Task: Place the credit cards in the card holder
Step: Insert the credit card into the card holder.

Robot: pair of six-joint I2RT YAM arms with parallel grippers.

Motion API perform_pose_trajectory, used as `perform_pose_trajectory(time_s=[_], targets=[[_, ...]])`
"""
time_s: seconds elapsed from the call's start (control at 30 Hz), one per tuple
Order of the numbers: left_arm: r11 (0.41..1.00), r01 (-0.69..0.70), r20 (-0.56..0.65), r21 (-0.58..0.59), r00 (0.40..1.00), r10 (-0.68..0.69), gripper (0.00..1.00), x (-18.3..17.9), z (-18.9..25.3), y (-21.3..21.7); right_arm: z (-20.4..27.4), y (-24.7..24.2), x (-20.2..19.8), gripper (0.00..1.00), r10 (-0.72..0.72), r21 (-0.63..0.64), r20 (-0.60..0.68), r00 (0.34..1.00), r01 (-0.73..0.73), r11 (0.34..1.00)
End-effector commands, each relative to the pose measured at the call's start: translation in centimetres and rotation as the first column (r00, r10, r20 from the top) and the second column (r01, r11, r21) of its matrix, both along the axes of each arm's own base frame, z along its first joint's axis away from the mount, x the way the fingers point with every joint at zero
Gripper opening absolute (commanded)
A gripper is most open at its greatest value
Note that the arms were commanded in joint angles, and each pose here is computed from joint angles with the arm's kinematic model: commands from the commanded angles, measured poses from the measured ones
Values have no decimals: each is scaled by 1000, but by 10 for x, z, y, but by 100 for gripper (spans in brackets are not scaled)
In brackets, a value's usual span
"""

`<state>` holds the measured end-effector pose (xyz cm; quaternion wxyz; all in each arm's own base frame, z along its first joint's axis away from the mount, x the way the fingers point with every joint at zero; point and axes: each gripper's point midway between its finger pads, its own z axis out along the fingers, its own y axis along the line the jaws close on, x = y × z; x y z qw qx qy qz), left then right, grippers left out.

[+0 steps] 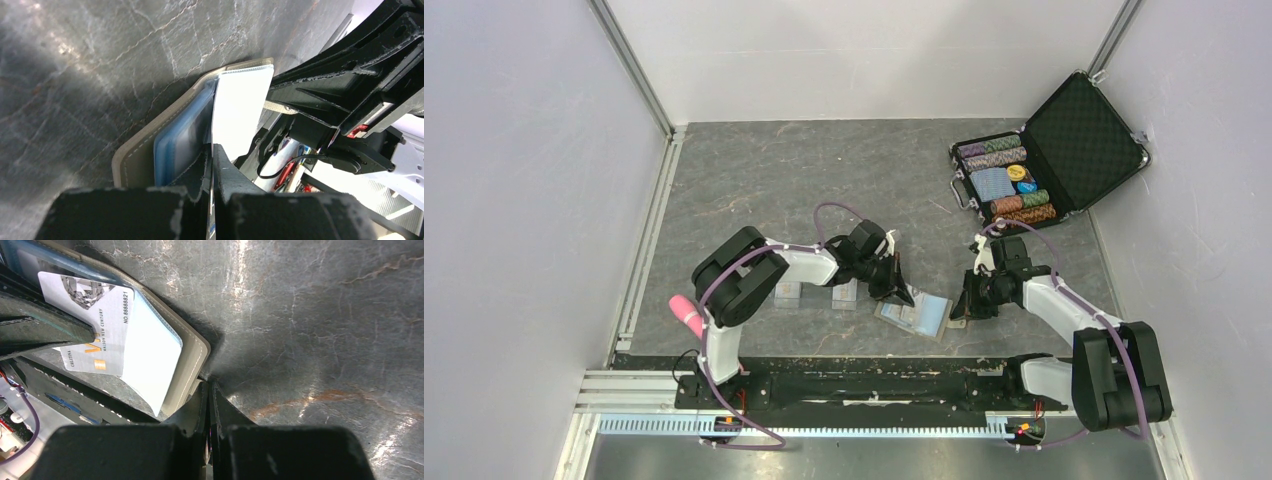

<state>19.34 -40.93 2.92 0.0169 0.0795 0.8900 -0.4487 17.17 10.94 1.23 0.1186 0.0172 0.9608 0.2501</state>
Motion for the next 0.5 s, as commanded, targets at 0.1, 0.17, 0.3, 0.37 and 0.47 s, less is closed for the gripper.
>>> perform_pose_trajectory(time_s=[0.1,0.17,0.3,0.37,0.47], targets=[[991,0,8,134,1000,-1,2,-7,-3,18,8,3,16,0,20,4,54,998,-20,1000],[992,17,1,126,1000,-17,2,-10,-3,15,8,3,16,0,18,5,52,998,-19,1000],[994,41,-14,101,999,-40,2,-15,-4,9,7,3,16,0,18,6,49,999,-19,1000],[996,54,-24,77,998,-52,2,-19,-2,5,7,3,16,0,21,5,48,999,-21,1000],[997,69,-24,21,997,-69,2,-20,1,-4,6,3,16,0,21,5,47,999,-21,1000]])
